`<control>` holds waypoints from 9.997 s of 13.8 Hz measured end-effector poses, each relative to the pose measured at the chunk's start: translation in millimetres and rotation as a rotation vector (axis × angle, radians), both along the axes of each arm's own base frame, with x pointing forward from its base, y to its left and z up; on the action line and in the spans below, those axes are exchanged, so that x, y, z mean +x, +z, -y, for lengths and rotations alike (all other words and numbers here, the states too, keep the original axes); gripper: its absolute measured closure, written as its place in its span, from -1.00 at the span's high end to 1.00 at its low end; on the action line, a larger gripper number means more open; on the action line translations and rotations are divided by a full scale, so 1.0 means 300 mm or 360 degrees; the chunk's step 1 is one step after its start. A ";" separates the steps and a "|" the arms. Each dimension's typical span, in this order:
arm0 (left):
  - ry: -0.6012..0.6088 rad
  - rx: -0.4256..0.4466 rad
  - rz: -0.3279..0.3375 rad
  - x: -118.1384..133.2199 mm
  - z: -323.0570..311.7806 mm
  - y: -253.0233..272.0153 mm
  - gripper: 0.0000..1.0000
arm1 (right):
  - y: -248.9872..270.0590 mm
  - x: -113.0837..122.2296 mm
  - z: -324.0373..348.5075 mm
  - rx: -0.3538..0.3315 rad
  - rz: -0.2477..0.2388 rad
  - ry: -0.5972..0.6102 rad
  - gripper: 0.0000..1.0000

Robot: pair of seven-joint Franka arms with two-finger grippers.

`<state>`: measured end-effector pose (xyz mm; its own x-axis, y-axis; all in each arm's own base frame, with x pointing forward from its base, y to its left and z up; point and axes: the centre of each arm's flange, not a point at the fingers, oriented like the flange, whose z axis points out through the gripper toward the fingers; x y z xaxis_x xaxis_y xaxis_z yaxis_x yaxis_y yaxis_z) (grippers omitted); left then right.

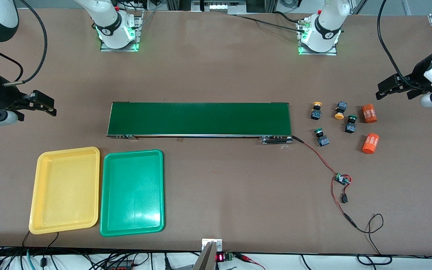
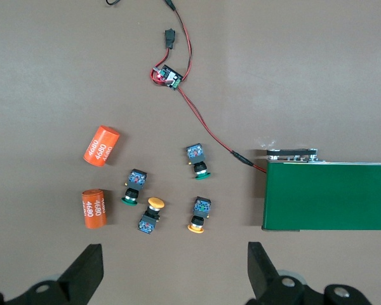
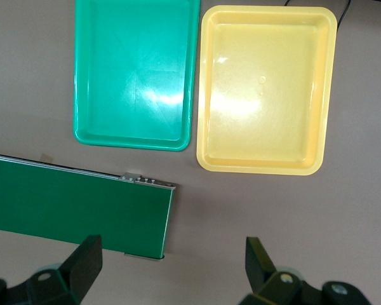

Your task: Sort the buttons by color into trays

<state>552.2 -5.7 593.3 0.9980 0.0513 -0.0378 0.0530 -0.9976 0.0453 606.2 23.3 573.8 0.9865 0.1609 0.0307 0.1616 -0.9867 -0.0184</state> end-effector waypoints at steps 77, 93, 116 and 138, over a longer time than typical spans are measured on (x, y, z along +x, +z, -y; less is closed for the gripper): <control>-0.0437 -0.0017 -0.0211 -0.167 0.965 -1.135 -0.18 | -0.436 -0.200 0.113 0.0002 -0.0249 -0.0087 1.00; -0.0034 -0.0039 -0.0084 0.060 0.507 -1.039 1.00 | -0.631 -0.498 -0.377 0.0015 -0.0036 -0.0150 1.00; -0.0153 0.0178 -0.0322 -0.042 -0.111 -1.207 1.00 | -0.827 -0.465 -0.863 -0.0068 0.0007 -0.0406 1.00; -0.0955 0.0153 -0.0002 0.168 -0.599 -1.290 1.00 | -0.834 -0.448 -0.847 -0.0070 0.0018 -0.0187 1.00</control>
<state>602.6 174.0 206.4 0.8538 -0.5169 -0.0624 -0.5198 -0.8530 -0.0464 471.8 277.6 323.7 0.9982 0.0460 0.0373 0.0450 -0.9986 0.0267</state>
